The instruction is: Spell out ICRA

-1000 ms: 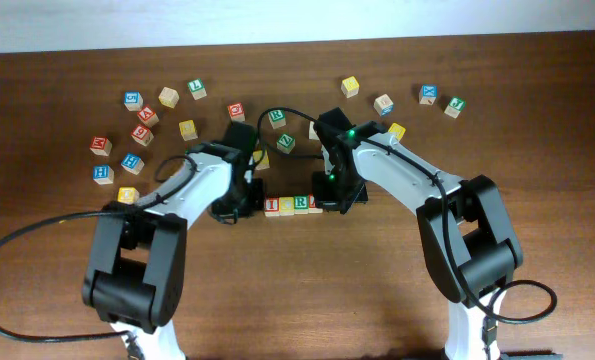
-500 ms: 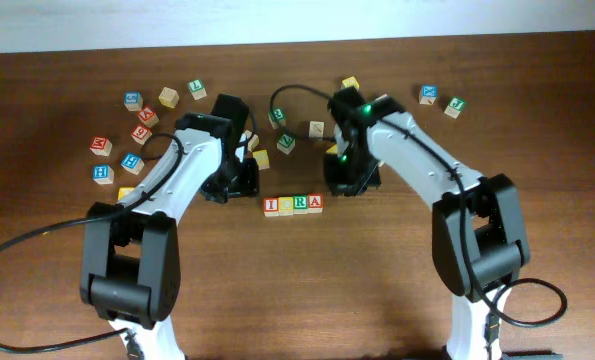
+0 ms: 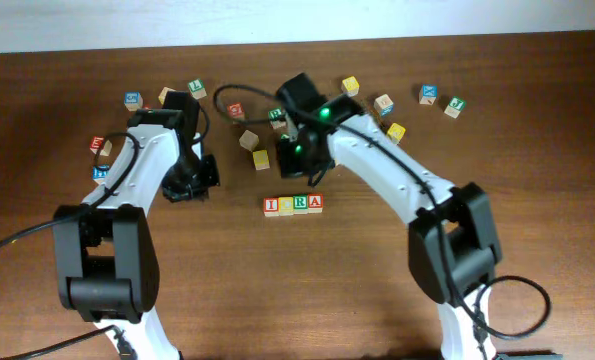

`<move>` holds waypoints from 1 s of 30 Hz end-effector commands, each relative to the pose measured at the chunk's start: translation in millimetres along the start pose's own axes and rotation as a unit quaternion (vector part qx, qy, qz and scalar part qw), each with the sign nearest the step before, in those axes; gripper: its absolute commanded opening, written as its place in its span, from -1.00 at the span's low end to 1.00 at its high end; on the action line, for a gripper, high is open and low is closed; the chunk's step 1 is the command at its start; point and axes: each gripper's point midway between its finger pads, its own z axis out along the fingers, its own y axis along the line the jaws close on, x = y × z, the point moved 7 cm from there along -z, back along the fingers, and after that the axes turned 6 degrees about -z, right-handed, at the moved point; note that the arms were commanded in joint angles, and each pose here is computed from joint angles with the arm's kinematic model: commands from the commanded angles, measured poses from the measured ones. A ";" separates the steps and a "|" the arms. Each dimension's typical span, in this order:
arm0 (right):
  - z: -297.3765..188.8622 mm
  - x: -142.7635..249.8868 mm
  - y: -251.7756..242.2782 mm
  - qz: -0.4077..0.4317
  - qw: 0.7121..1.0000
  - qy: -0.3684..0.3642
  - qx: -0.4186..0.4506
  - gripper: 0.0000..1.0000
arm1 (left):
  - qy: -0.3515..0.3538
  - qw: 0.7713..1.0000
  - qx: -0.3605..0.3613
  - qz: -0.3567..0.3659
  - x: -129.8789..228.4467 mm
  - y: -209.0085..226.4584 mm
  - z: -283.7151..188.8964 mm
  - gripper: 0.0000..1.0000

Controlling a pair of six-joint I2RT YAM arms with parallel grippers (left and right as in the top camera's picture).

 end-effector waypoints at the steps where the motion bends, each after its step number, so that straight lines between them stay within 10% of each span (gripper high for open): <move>1: 16.0 -0.5 -7.4 0.032 0.999 0.010 0.026 -0.92 | 0.002 0.999 -0.011 -0.049 -8.2 19.5 -1.0 -1.00; 30: 63.3 21.8 3.4 0.013 0.996 0.071 0.050 -0.92 | 0.005 0.998 -0.012 -0.066 -11.0 32.0 -1.4 -1.00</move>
